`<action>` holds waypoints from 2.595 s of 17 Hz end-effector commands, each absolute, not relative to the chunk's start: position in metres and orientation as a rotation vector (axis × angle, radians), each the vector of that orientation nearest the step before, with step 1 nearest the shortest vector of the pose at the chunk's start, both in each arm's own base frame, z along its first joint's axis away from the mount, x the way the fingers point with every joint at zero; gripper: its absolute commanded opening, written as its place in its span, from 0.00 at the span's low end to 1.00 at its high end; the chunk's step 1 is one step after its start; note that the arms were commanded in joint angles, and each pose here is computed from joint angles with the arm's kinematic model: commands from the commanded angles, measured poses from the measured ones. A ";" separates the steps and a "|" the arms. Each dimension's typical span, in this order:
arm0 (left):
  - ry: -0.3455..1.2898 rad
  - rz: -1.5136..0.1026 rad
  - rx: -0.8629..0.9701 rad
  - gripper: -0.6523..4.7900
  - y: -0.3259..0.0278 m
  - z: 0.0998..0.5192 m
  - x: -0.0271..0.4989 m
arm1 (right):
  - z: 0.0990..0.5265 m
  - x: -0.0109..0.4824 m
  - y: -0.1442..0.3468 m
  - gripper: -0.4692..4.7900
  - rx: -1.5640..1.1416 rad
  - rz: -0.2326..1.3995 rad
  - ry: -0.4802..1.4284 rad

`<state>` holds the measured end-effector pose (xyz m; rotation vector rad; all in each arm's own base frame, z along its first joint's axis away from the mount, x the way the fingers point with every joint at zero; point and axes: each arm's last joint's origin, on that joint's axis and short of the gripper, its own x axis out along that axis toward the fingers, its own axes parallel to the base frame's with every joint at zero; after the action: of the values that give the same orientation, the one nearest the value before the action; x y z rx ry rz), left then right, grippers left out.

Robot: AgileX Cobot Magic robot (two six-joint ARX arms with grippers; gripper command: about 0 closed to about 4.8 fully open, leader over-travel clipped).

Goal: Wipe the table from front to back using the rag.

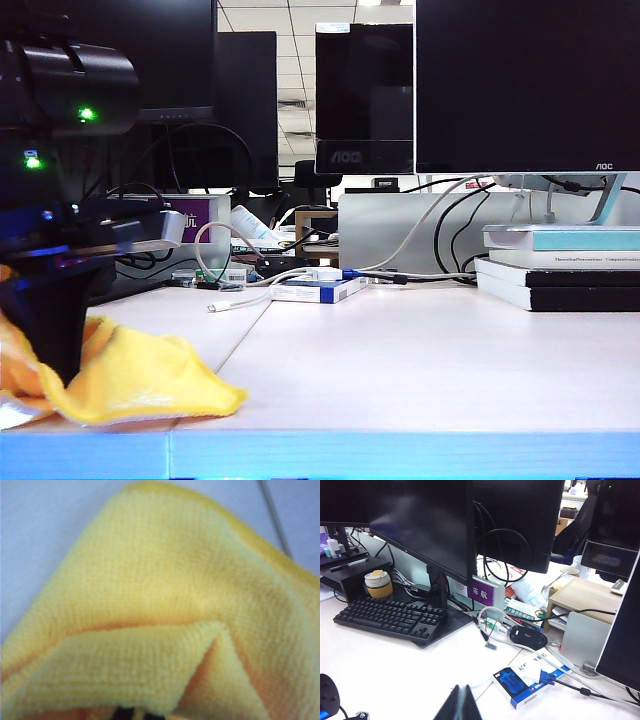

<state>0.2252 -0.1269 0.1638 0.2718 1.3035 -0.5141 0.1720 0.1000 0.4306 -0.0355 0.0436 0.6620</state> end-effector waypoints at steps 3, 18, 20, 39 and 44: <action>1.154 -0.502 0.260 0.11 -0.135 0.154 0.239 | 0.436 0.167 0.098 0.09 -0.029 0.664 0.008; 1.042 -0.533 0.239 0.78 -0.153 0.247 0.271 | 0.432 0.172 0.100 0.09 -0.034 0.665 0.035; 1.011 -0.540 0.240 0.70 -0.153 0.279 0.272 | 0.422 0.184 0.108 0.09 -0.042 0.706 0.095; 0.927 -0.579 0.237 0.11 -0.140 0.324 0.246 | 0.277 0.254 0.175 0.56 -0.058 1.150 0.364; 0.934 -0.601 0.225 0.11 -0.140 0.325 0.244 | 0.246 0.261 0.213 0.56 -0.061 1.293 0.355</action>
<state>0.2447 -0.1397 0.3214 0.2334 0.9446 -0.5945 0.2598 0.2070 0.2436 -0.0562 0.4152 1.2739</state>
